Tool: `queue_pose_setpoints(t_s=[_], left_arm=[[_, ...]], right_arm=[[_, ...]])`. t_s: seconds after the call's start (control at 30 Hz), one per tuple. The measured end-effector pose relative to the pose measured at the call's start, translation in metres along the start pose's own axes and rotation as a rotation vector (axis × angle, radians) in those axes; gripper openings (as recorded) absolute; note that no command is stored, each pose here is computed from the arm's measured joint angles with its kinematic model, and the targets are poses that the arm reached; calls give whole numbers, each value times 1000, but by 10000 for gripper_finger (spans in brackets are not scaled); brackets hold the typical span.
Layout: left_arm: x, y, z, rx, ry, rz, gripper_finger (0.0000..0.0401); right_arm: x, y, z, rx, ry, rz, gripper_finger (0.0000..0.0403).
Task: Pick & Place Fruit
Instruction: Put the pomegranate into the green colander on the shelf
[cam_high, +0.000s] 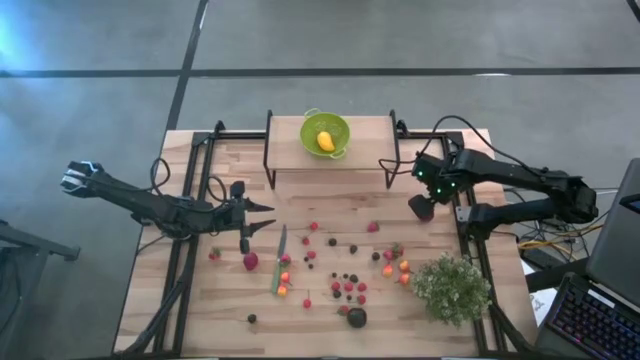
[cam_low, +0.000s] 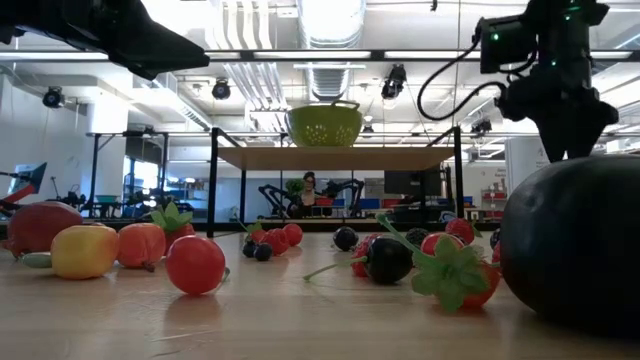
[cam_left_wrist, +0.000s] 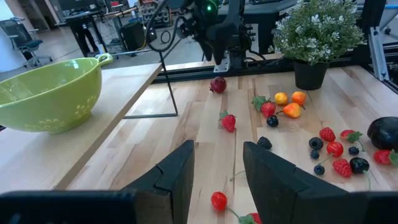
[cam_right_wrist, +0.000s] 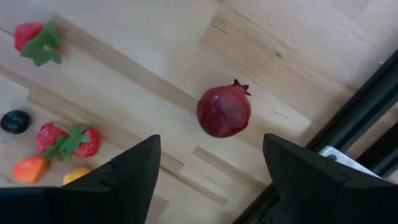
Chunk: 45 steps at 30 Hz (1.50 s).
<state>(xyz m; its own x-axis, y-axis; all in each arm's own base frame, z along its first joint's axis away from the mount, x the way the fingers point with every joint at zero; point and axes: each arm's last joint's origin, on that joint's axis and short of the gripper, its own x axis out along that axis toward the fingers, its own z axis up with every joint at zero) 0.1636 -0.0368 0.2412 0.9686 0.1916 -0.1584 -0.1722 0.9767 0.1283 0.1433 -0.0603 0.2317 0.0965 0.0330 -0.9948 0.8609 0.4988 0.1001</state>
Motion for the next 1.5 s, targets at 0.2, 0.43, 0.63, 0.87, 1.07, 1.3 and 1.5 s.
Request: queue_pose_setpoints(t_s=[0.2,0.43,0.63,0.87,1.07,1.3,1.5], left_arm=[[0,0,0,0,0,0,145],[0,0,0,-11,0,0,145],[0,0,0,-11,1,0,145],[0,0,0,-14,0,0,145],[0,0,0,-15,0,0,145],[0,0,0,-15,0,0,145],[0,0,0,-18,0,0,145]], right_arm=[[17,-2,0,2,-17,-8,295],[32,-7,-3,18,-24,-50,294],[48,-11,-5,28,-39,-61,279],[63,-15,-9,31,-36,-62,270],[76,-18,-12,42,-47,-49,276],[82,-19,-14,50,-29,-29,287],[82,-19,-14,50,-30,-30,256]])
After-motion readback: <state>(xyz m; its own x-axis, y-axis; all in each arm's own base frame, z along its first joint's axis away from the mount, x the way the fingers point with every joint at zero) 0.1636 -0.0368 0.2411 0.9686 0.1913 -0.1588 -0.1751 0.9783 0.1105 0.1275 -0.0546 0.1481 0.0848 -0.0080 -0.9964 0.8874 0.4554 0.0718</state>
